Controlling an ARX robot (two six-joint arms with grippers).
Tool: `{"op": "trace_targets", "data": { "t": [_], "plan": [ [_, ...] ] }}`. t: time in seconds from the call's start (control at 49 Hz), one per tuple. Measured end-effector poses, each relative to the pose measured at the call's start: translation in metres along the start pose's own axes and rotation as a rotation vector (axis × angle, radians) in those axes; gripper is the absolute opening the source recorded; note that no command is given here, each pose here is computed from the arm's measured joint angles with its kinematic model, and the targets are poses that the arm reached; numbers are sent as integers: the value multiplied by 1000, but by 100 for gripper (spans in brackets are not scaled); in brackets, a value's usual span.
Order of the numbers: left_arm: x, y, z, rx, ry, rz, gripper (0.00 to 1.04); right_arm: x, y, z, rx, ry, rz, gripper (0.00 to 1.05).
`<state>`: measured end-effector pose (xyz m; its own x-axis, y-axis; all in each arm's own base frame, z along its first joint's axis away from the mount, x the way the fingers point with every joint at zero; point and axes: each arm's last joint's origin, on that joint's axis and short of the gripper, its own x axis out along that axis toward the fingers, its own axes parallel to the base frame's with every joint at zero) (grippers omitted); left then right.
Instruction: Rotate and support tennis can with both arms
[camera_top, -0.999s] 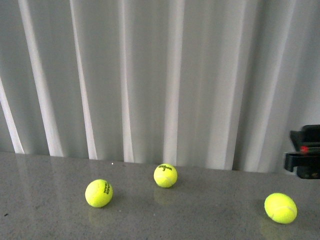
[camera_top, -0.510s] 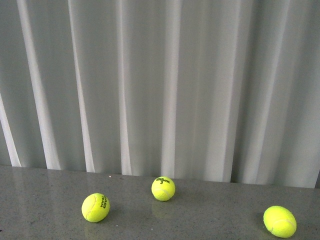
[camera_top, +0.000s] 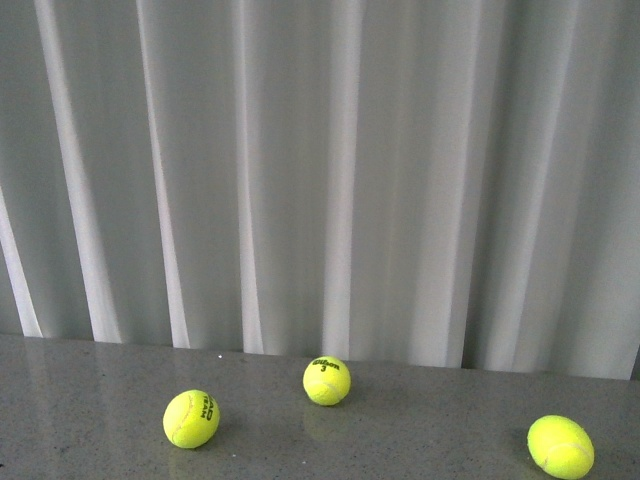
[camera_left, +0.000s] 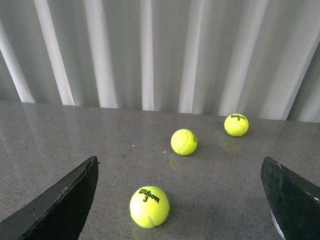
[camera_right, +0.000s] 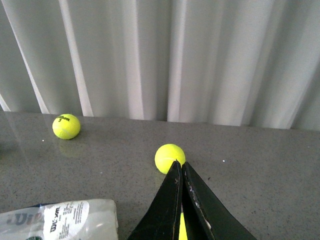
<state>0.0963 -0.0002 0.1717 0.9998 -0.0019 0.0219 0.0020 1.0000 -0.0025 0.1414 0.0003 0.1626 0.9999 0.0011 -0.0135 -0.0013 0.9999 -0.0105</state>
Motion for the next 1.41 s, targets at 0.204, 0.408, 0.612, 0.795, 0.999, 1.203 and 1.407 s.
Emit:
{"op": "trace_targets", "data": {
  "t": [0.204,0.408,0.612,0.795,0.999,1.203,1.407],
  "plan": [
    [0,0,0,0,0,0,98,-10,0,3,0,-10,1,3],
    [0,0,0,0,0,0,98,-18,0,5,0,-17,1,3],
    [0,0,0,0,0,0,98,-23,0,5,0,-20,1,3],
    [0,0,0,0,0,0,98,-27,0,5,0,-21,2,3],
    [0,0,0,0,0,0,98,-31,0,5,0,-21,2,3],
    [0,0,0,0,0,0,98,-40,0,0,0,13,3,3],
    [0,0,0,0,-1,0,98,-44,0,2,0,-15,2,3]
  ]
}}
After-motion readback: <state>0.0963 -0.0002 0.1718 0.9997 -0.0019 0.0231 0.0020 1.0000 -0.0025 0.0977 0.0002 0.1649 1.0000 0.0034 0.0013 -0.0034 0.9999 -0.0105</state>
